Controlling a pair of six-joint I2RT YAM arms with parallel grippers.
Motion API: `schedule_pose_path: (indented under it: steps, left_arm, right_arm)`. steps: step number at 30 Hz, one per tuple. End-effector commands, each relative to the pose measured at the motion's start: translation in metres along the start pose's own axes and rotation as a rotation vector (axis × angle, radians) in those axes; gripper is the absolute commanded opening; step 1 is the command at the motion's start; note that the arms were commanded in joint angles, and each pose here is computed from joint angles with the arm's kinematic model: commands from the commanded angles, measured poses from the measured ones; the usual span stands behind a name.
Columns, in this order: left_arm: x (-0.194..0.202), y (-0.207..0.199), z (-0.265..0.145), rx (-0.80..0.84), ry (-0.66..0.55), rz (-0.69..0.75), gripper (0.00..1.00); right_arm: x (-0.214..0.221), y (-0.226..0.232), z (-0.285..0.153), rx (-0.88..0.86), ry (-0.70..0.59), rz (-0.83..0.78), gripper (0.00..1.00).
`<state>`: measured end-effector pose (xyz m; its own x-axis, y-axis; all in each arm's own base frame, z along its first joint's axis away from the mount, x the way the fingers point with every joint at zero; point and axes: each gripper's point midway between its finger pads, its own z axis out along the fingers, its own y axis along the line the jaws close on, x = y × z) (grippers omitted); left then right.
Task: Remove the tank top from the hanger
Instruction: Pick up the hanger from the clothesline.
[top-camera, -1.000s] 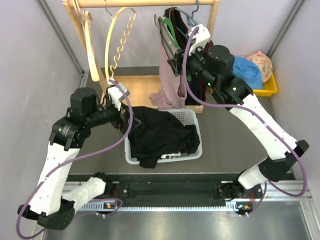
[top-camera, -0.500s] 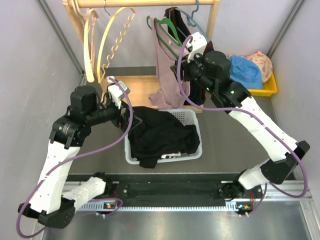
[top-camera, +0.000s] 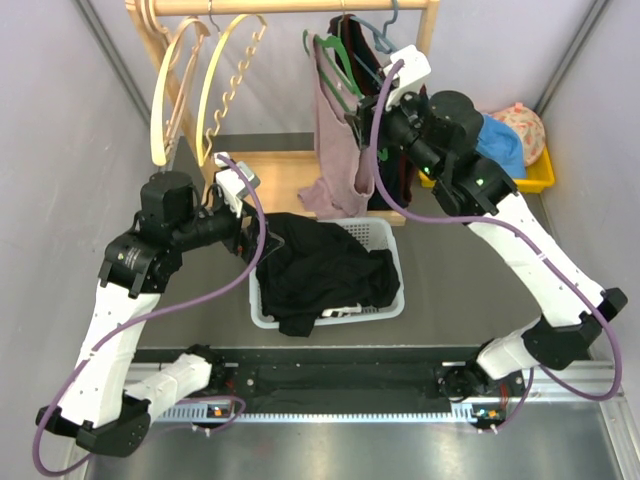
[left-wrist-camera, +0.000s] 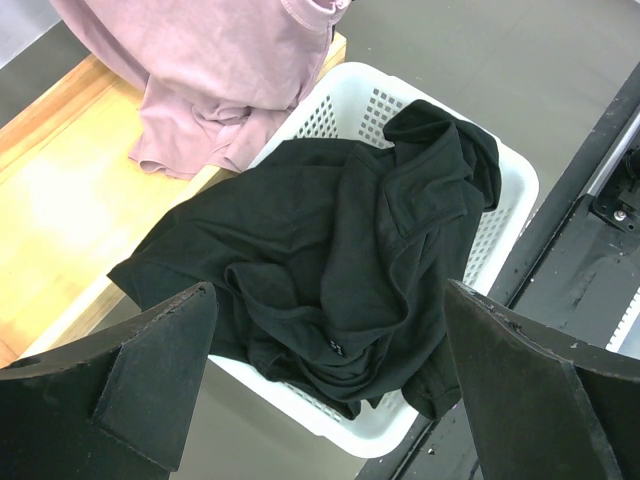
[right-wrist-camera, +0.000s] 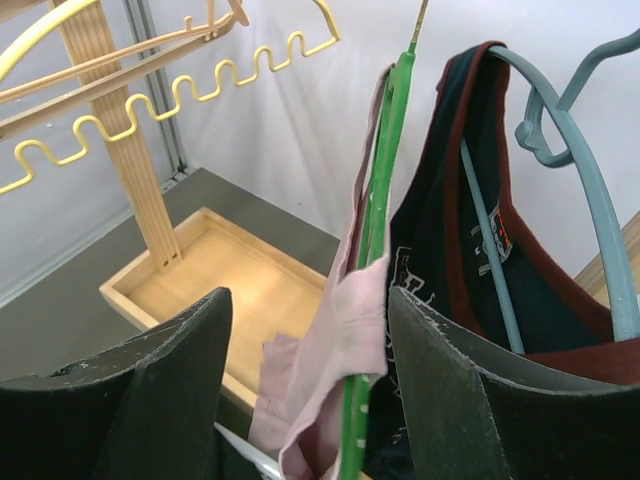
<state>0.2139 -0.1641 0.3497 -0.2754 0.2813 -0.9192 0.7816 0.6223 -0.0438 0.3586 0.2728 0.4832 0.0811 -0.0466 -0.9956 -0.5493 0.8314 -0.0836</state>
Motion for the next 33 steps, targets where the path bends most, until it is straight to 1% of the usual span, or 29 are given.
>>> schedule_pose_path:
  steps: [1, 8, 19, 20, 23, 24, 26, 27, 29, 30, 32, 33]
  left_arm:
    - [-0.015, -0.001, -0.004, -0.001, -0.058, 0.027, 0.99]
    - [-0.016, 0.0, -0.003, 0.002, -0.058, 0.03, 0.99]
    - [-0.018, 0.003, -0.003, -0.009, -0.058, 0.041, 0.99]
    - [-0.018, 0.002, -0.002, -0.008, -0.058, 0.041, 0.99]
    - [-0.019, 0.003, -0.003, -0.008, -0.061, 0.042, 0.99]
    - [-0.019, 0.002, -0.003, -0.006, -0.059, 0.042, 0.99]
    - [-0.018, 0.003, -0.002, -0.009, -0.056, 0.04, 0.99]
    - [-0.015, 0.003, -0.002, -0.011, -0.052, 0.038, 0.99]
    - [-0.014, 0.004, -0.002, -0.019, -0.052, 0.04, 0.99]
    - [-0.013, 0.005, -0.001, -0.02, -0.049, 0.039, 0.99]
    - [-0.014, 0.006, -0.001, -0.025, -0.051, 0.041, 0.99]
    - [-0.015, 0.007, 0.0, -0.027, -0.053, 0.041, 0.99]
  right_arm:
    - [-0.024, -0.013, -0.007, 0.034, -0.065, -0.001, 0.64]
    - [0.007, -0.019, 0.009, 0.041, -0.001, 0.042, 0.63]
    - [0.03, -0.001, 0.018, -0.046, 0.06, 0.078, 0.62]
    - [0.032, 0.0, 0.019, -0.045, 0.066, 0.103, 0.62]
    - [0.044, 0.0, 0.023, -0.036, 0.104, 0.102, 0.57]
    - [0.046, 0.0, 0.023, -0.034, 0.111, 0.101, 0.5]
    - [0.05, 0.0, 0.023, -0.033, 0.124, 0.108, 0.4]
    - [0.049, 0.0, 0.023, -0.034, 0.121, 0.113, 0.29]
    - [0.045, 0.001, 0.02, -0.037, 0.106, 0.117, 0.17]
    - [0.043, 0.0, 0.019, -0.035, 0.098, 0.114, 0.08]
    - [0.035, -0.003, 0.017, -0.026, 0.075, 0.101, 0.01]
    - [0.03, -0.004, 0.016, -0.025, 0.063, 0.097, 0.0]
